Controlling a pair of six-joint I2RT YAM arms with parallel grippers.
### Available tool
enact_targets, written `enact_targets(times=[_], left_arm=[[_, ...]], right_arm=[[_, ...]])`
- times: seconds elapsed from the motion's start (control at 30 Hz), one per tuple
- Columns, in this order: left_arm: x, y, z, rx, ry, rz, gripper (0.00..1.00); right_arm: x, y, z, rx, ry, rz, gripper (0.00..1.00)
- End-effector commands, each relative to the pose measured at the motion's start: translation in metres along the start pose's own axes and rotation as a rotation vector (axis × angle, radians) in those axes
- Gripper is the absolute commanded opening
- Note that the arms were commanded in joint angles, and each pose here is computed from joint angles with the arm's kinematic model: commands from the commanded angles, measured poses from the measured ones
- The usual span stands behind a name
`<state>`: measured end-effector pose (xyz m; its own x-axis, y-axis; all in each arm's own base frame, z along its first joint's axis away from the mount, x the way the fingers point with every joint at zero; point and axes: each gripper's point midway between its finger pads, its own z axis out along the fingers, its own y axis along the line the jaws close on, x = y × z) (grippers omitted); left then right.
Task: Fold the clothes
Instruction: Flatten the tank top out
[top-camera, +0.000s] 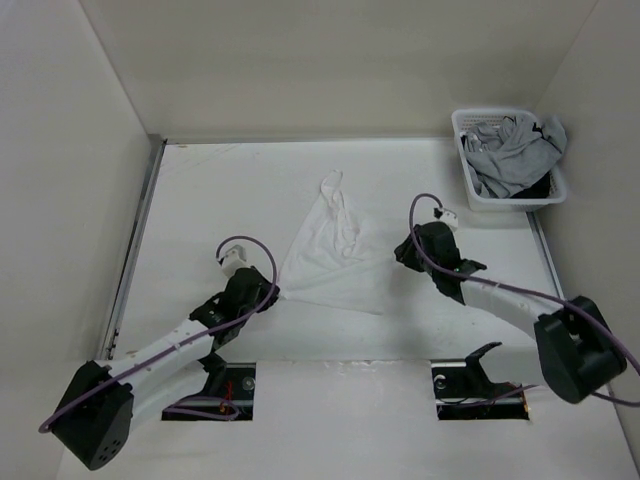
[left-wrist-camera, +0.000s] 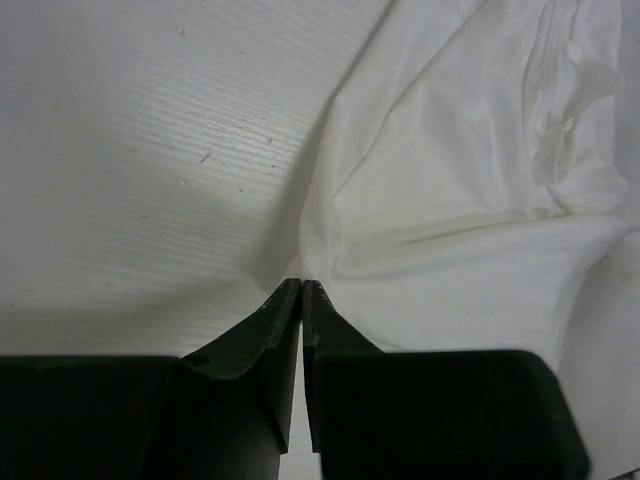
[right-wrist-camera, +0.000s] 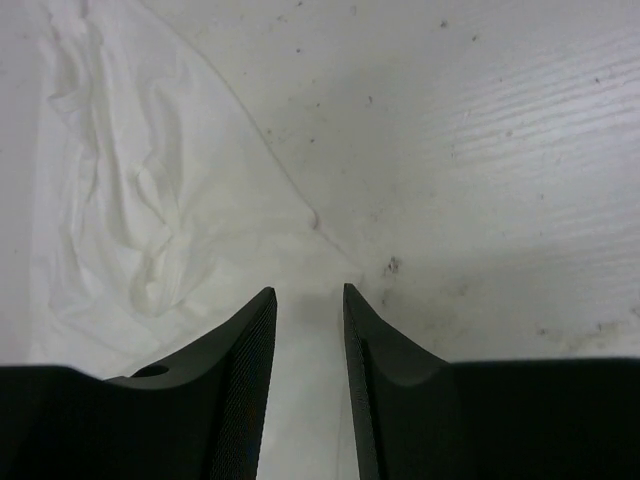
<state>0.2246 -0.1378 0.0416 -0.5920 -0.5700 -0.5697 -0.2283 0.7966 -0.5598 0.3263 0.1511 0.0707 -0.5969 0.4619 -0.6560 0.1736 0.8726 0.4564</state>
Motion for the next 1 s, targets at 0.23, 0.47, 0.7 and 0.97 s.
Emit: enact_targets(times=[0.23, 0.47, 0.7, 0.97], left_arm=[[-0.011, -0.023, 0.007, 0.077, -0.040, -0.042, 0.05], [-0.012, -0.024, 0.005, 0.088, -0.047, -0.046, 0.05], [-0.011, -0.021, 0.005, 0.084, -0.046, -0.045, 0.05], [-0.012, -0.023, 0.005, 0.086, -0.048, -0.045, 0.05]], right_arm=[[0.114, 0.001, -0.081, -0.059, 0.225, 0.015, 0.34], [0.129, 0.002, -0.082, -0.081, 0.261, 0.033, 0.35], [0.141, 0.005, -0.076, -0.120, 0.287, 0.059, 0.33], [0.145, 0.004, -0.070, -0.125, 0.293, 0.087, 0.11]])
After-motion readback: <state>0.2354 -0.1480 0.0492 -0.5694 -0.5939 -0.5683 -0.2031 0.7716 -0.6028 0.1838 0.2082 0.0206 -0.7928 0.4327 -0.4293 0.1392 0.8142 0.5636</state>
